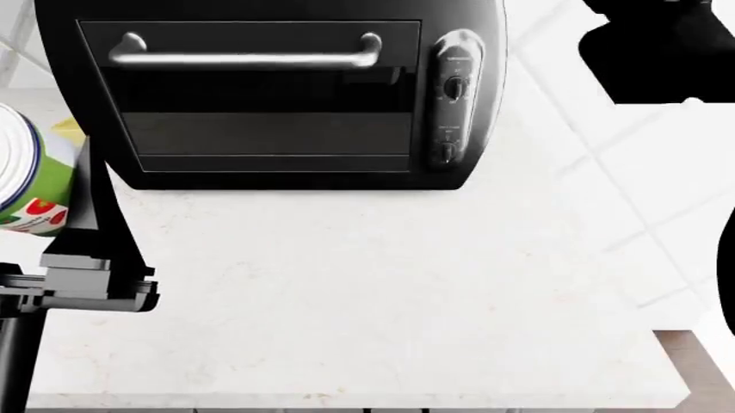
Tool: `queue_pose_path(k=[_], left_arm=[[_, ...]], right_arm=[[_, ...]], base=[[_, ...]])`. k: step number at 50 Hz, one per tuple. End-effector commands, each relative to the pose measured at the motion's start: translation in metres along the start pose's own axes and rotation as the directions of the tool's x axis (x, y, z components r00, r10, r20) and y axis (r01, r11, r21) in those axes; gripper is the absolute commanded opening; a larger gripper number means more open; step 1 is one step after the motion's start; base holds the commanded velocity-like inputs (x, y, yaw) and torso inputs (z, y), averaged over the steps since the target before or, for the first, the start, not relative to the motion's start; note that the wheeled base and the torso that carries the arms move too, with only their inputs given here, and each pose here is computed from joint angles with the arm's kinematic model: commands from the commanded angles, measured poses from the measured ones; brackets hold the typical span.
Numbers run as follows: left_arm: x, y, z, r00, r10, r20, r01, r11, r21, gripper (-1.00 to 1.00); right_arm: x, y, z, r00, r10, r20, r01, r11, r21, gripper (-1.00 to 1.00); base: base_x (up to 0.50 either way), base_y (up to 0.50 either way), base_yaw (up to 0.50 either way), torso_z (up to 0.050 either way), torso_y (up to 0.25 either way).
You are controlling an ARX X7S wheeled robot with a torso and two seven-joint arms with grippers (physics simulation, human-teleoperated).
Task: Pick the cans from the counter and place them in their designated side in the cabinet.
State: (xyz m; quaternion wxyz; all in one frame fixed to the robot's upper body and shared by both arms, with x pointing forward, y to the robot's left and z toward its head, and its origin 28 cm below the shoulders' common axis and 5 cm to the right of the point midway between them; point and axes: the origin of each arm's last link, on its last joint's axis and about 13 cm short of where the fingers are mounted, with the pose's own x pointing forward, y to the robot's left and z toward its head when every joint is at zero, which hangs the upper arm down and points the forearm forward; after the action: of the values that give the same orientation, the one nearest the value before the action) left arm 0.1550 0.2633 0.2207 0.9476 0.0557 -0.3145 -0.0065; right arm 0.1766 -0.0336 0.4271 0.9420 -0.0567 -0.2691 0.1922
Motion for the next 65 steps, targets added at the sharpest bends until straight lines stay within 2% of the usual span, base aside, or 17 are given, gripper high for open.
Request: queue_pose_path(k=[1,21,34,47,58,65], left_arm=[[0.002,0.0,0.003,1.0,-0.001,0.012,0.001,1.0,-0.013,-1.0],[0.0,0.001,0.001,1.0,0.002,0.018,-0.002,1.0,-0.029,-1.0],[0.0,0.001,0.002,1.0,0.001,0.023,-0.001,1.0,-0.031,-1.0],[-0.001,0.001,0.001,1.0,0.005,0.024,-0.004,1.0,-0.031,-1.0],[-0.003,0.003,0.003,1.0,0.01,0.026,-0.009,0.999,-0.031,-1.0],[-0.003,0.003,0.004,1.0,0.008,0.029,-0.007,0.999,-0.034,-1.0]], right_arm=[[0.024,-0.008,0.037,0.998,-0.049,0.05,0.051,0.998,-0.025,-1.0],[0.056,-0.013,0.098,0.989,-0.103,0.103,0.11,0.992,-0.065,-1.0],[0.084,-0.036,0.113,0.968,-0.239,0.079,0.244,0.968,-0.057,-1.0],[0.118,-0.057,0.119,0.941,-0.336,0.036,0.338,0.937,-0.084,-1.0],[0.128,-0.072,0.111,0.914,-0.405,0.024,0.406,0.909,-0.097,-1.0],[0.131,-0.075,0.107,0.908,-0.419,0.009,0.418,0.904,-0.088,-1.0]], base=[[0.0,0.0,0.0,0.0,0.0],[0.0,0.0,0.0,0.001,0.001],[0.0,0.0,0.0,0.001,0.001],[0.0,0.0,0.0,0.0,0.0],[0.0,0.0,0.0,0.0,0.001],[0.0,0.0,0.0,0.001,0.001]])
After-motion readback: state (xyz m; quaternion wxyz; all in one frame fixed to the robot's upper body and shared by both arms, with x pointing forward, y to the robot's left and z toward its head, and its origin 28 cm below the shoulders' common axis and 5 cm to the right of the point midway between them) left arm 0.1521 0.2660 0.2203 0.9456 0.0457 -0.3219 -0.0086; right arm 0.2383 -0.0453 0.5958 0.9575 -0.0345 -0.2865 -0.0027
